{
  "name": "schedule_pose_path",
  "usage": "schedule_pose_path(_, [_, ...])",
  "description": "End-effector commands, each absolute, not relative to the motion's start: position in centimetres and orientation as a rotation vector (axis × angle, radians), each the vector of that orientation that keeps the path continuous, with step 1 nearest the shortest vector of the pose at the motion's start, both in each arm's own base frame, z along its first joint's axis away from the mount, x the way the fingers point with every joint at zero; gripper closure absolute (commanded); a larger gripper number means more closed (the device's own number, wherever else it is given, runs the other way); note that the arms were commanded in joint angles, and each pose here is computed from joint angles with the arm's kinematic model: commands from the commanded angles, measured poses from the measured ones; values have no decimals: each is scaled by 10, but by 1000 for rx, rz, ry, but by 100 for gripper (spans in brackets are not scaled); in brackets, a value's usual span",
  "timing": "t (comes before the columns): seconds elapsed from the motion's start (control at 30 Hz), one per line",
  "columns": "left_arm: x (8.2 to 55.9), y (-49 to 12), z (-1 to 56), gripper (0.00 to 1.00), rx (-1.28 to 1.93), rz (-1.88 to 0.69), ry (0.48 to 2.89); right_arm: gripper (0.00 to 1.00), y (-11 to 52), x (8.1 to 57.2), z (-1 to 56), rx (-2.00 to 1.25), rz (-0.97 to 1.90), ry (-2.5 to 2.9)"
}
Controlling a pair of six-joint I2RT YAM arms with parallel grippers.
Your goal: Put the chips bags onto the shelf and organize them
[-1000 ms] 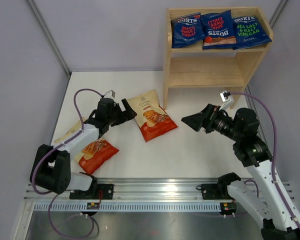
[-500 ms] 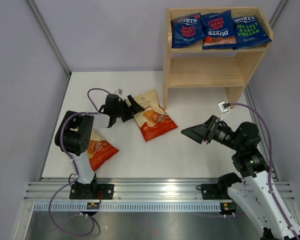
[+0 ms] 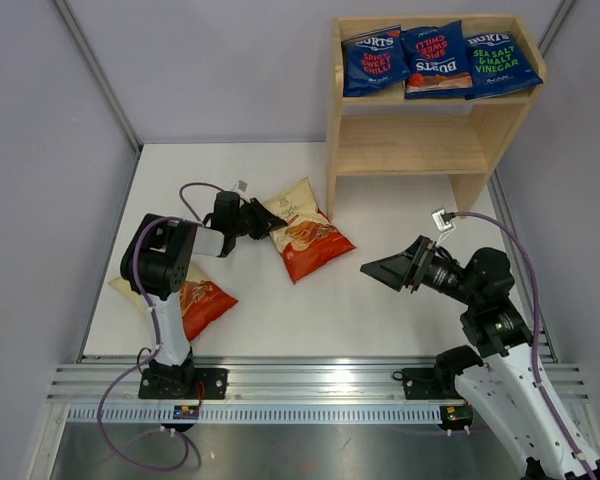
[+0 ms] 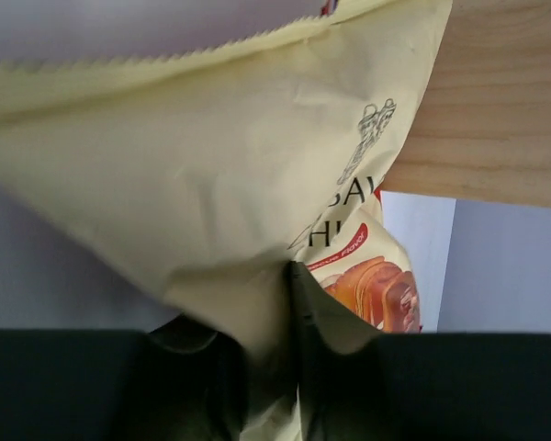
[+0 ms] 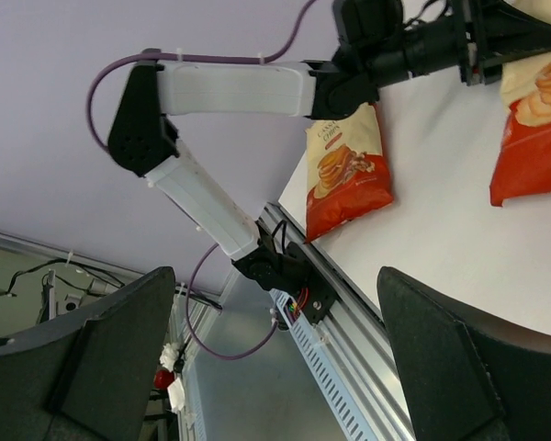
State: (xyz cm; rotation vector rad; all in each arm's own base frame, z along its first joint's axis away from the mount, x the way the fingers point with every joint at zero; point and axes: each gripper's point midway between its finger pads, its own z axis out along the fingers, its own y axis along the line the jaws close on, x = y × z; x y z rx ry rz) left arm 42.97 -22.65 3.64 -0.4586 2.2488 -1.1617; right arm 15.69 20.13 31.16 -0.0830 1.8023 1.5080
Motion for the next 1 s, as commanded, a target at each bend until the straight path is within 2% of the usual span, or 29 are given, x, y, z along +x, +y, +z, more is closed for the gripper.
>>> schedule_pose_path(0.0, [414,-219,51,82,-493,-1180,2198,0,200,166,286,-5,1494,1849])
schedule_pose_path(0.07, [412,-214,76,87,-517,-1223,2102,1,200,171,272,38,1486,1871])
schedule_pose_path(0.13, [396,-207,75,92,-576,-1237,2079,1,199,180,251,92,1468,1894])
schedule_pose_path(0.3, [374,-205,116,100,-654,-1433,1882,0,204,197,204,244,1526,1926])
schedule_pose_path(0.57, [343,-205,170,100,-688,-1703,1669,1,217,200,176,307,1599,1906])
schedule_pose_path(0.77, [326,-197,202,100,-749,-1782,1567,1,225,200,166,298,1583,1881])
schedule_pose_path(0.97, [310,-201,216,100,-817,-1812,1573,0,233,203,158,285,1560,1894])
